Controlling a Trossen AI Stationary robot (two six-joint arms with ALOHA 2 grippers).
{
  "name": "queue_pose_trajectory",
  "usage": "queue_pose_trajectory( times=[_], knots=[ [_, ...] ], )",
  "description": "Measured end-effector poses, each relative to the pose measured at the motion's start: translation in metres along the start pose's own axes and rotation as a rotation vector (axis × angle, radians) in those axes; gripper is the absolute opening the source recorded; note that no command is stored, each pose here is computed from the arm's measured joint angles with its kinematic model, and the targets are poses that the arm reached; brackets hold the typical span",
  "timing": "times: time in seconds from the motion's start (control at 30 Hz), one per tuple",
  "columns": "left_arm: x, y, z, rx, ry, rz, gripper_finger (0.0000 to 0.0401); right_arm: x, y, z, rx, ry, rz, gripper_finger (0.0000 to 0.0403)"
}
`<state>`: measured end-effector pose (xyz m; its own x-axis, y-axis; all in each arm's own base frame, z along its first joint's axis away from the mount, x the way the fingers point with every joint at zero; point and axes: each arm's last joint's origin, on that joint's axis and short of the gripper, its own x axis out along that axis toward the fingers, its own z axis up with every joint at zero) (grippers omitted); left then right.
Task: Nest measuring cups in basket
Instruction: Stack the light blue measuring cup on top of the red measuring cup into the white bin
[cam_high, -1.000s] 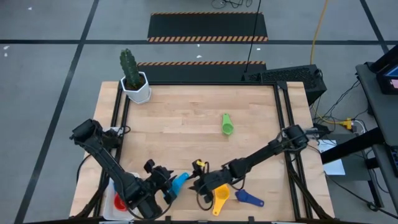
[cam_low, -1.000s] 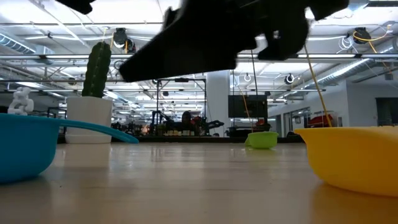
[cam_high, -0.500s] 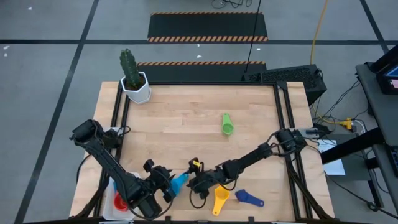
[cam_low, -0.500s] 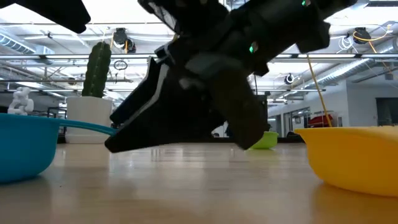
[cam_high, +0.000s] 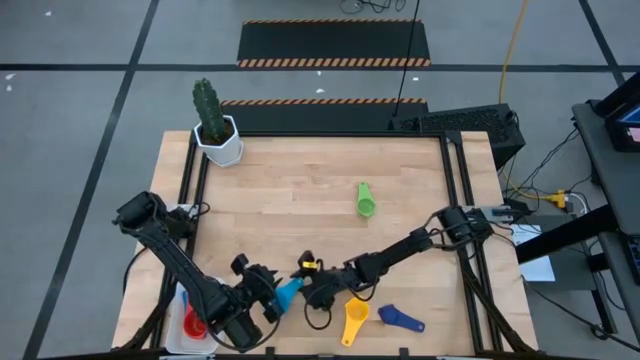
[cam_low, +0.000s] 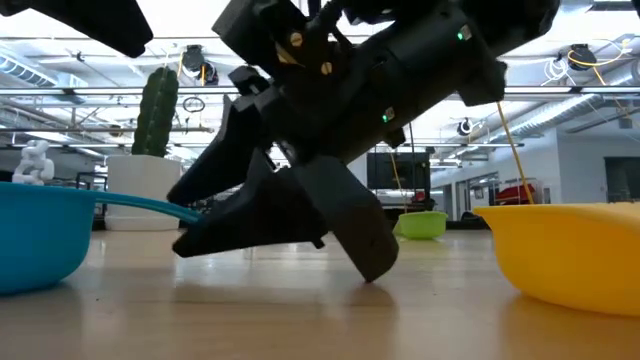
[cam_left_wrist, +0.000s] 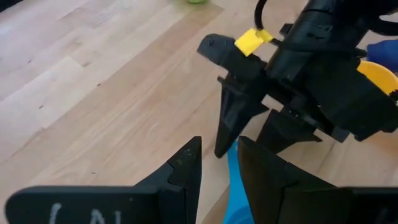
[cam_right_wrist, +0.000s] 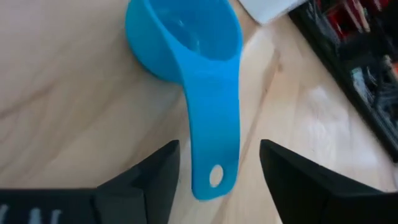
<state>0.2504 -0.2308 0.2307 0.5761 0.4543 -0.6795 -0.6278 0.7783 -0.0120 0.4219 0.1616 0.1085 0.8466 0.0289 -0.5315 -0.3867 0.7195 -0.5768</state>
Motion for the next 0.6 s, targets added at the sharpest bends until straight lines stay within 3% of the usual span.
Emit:
queue_pose_trajectory(
  times=[0.23,0.6],
  knots=[
    [0.002,0.0004,0.002,-0.01,-0.003,0.006,0.0106,0.008,-0.0001,-0.0034,-0.036,-0.052,0.002,0.0159],
    [0.0038,0.0024,0.0035,-0.012,-0.002,0.024,0.0106,0.0082,-0.0012,-0.0018,-0.087,-0.073,-0.015,0.0012]
  ],
)
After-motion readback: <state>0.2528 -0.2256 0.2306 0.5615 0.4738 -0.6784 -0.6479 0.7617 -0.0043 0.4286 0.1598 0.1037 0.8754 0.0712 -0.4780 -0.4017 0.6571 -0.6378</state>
